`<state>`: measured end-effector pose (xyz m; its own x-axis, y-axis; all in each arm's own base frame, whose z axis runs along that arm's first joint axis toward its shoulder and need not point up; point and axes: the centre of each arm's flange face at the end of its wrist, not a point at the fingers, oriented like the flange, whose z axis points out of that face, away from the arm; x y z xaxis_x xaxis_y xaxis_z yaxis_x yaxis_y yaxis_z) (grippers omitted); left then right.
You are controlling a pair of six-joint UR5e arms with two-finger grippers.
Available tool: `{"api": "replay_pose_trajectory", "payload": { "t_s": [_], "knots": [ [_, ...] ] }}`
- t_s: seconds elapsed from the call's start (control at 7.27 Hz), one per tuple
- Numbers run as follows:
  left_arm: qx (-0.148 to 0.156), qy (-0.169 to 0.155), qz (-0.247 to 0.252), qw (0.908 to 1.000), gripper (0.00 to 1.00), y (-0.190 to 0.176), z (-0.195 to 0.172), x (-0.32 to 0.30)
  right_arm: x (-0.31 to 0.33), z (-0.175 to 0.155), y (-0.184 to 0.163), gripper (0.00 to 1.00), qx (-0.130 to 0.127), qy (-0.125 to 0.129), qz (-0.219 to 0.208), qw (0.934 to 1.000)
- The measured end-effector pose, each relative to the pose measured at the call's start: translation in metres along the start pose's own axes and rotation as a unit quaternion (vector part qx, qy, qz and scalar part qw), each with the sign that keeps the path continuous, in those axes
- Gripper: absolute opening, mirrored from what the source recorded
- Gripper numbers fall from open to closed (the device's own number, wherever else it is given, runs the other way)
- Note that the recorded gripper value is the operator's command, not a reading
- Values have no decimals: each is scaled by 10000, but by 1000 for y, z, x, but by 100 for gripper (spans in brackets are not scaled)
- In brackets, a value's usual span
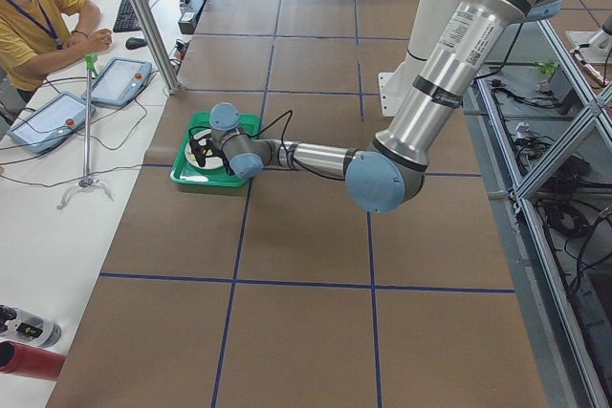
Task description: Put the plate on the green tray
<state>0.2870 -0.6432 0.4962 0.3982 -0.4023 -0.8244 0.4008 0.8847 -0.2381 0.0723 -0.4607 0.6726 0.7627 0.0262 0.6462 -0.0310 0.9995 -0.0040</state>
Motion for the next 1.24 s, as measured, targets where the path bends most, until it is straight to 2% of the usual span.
{"api": "replay_pose_trajectory", "payload": {
  "t_s": [0.14,0.28,0.55,0.69,0.83,0.96,1.1,1.24],
  "knots": [
    [-68,-321,657,9973,100,-3,-18,-29,0,0,0,100,0,0,0,10000],
    [-167,-666,1349,9885,100,-5,-39,-68,0,0,0,100,-1,2,1,10000],
    [-304,-1114,2585,9591,100,-12,-91,-180,0,0,0,100,0,2,0,10000],
    [-344,-1274,3000,9448,100,-18,-121,-237,0,0,0,100,0,1,1,10000],
    [-425,-1413,3186,9363,100,-25,-151,-283,0,0,0,100,0,1,0,10000],
    [-592,-1533,3232,9319,100,-32,-178,-319,0,0,0,100,-1,5,1,10000],
    [-772,-1600,3178,9314,100,-32,-201,-351,0,0,0,100,0,5,0,10000],
    [-917,-1592,3032,9350,100,-22,-212,-380,0,0,0,100,-1,2,1,10000]
  ]
}}
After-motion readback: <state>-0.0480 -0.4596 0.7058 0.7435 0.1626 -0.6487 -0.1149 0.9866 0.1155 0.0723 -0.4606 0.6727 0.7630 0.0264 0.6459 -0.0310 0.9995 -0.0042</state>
